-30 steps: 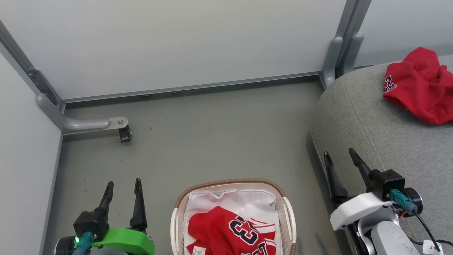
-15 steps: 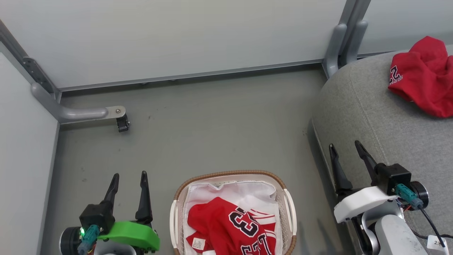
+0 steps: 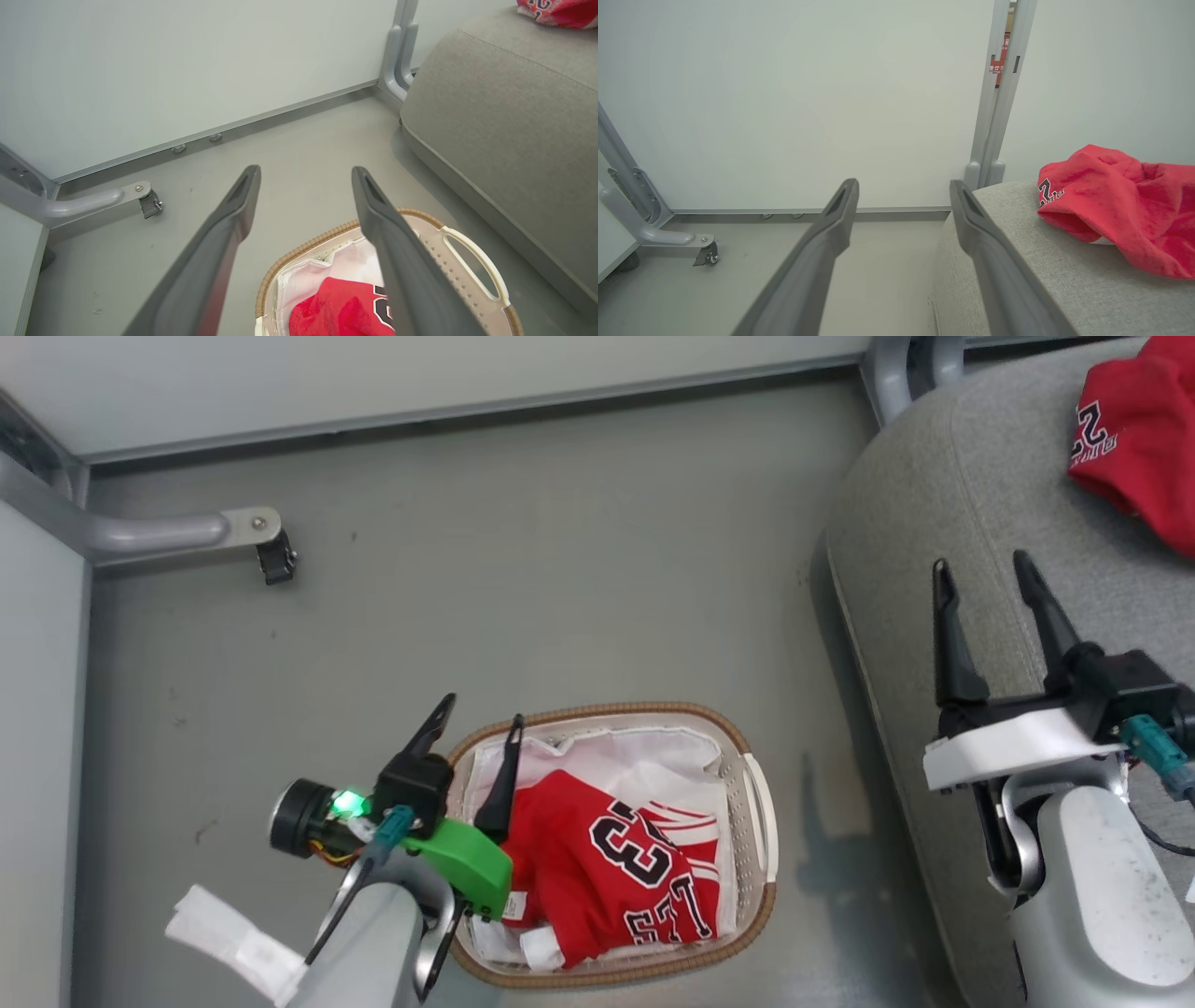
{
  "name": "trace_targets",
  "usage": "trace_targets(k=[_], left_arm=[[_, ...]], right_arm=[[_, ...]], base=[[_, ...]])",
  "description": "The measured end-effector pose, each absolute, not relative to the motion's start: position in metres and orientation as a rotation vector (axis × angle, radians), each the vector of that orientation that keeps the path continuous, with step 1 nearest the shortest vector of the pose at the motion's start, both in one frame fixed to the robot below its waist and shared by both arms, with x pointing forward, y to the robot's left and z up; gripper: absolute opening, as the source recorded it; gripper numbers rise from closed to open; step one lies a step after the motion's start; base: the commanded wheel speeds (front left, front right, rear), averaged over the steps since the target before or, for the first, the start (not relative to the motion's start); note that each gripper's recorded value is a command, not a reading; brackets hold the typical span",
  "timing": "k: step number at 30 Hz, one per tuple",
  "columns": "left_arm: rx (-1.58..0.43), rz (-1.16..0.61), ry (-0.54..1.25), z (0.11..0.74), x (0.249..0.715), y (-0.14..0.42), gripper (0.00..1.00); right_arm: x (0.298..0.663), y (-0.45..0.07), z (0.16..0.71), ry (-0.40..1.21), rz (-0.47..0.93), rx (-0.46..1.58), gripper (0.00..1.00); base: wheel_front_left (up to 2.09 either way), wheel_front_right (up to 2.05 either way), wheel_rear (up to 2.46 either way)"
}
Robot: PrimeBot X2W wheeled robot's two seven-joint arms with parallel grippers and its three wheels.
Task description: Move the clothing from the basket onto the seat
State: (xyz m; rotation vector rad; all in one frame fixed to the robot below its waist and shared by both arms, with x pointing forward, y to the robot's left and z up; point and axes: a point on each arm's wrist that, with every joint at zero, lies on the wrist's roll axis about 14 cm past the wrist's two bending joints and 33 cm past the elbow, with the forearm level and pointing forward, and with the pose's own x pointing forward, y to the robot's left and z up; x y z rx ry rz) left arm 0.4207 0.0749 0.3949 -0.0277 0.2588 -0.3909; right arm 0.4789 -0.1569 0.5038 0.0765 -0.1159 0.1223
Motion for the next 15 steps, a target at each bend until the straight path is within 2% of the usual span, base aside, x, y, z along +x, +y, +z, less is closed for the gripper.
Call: trace_targets(k=[7,15], left_arm=[[0.090,-0.671,0.463,0.324,0.410,0.016,1.00],[0.270,-0.893,0.763,0.230,0.377,0.002,1.00]], right_arm=[[0.506,-0.175,0.497,-0.145,0.076,0.064,1.00],[0.524,-0.187,0.461,-0.101,0.050,0.070,1.00]], base=[[0.00,0.00,0.00],[0.00,0.00,0.00]])
